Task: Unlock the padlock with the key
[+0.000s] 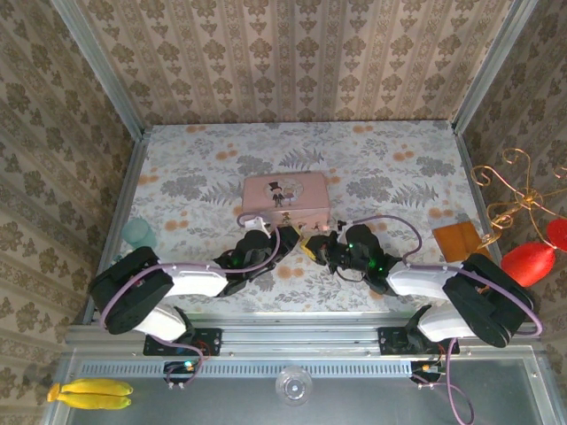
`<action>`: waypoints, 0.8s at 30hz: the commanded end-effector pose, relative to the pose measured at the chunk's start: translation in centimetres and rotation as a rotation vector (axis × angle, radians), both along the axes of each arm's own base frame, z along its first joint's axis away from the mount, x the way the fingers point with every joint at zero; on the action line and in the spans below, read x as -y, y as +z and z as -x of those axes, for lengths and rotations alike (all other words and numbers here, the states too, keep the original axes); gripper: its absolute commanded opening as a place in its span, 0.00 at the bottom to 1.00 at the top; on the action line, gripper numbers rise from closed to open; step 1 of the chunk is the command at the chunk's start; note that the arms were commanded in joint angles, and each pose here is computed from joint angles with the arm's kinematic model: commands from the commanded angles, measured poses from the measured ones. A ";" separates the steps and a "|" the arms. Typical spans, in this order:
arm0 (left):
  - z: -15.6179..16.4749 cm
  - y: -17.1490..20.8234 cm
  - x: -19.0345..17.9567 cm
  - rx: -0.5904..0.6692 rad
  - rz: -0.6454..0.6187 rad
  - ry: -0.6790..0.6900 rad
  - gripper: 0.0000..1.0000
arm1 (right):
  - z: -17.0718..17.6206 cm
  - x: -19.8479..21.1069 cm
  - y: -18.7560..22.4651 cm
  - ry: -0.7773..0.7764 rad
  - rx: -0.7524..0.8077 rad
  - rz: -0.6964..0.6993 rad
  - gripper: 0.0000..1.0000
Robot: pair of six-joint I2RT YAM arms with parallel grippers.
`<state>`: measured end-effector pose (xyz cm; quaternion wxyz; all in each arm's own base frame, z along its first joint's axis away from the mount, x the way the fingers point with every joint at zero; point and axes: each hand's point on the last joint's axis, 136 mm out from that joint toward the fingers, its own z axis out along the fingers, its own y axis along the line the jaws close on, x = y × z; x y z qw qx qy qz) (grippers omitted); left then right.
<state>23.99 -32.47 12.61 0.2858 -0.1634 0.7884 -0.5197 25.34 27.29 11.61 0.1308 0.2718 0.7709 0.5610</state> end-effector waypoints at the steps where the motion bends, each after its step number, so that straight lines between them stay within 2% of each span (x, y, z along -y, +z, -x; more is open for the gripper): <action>1: 2.2 3.5 2.2 0.075 0.055 -0.116 0.00 | -2.1 0.9 3.1 -0.068 0.111 0.005 0.00; 6: 1.6 3.3 1.0 0.076 0.028 -0.069 0.00 | -1.0 1.7 1.3 -0.038 0.093 0.093 0.33; 9: 1.1 3.2 0.2 0.075 0.023 -0.040 0.00 | -0.1 2.2 0.1 0.000 0.076 0.165 0.44; 13: 0.9 3.5 0.0 0.084 0.014 -0.031 0.00 | 1.2 2.9 0.2 0.055 0.111 0.232 0.45; 17: 0.6 3.3 -0.2 0.084 -0.003 -0.018 0.00 | 2.2 4.3 0.9 0.121 0.192 0.402 0.44; 24: 0.2 2.5 -0.7 0.051 -0.021 -0.004 0.00 | 3.3 5.0 2.3 0.220 0.512 0.642 0.40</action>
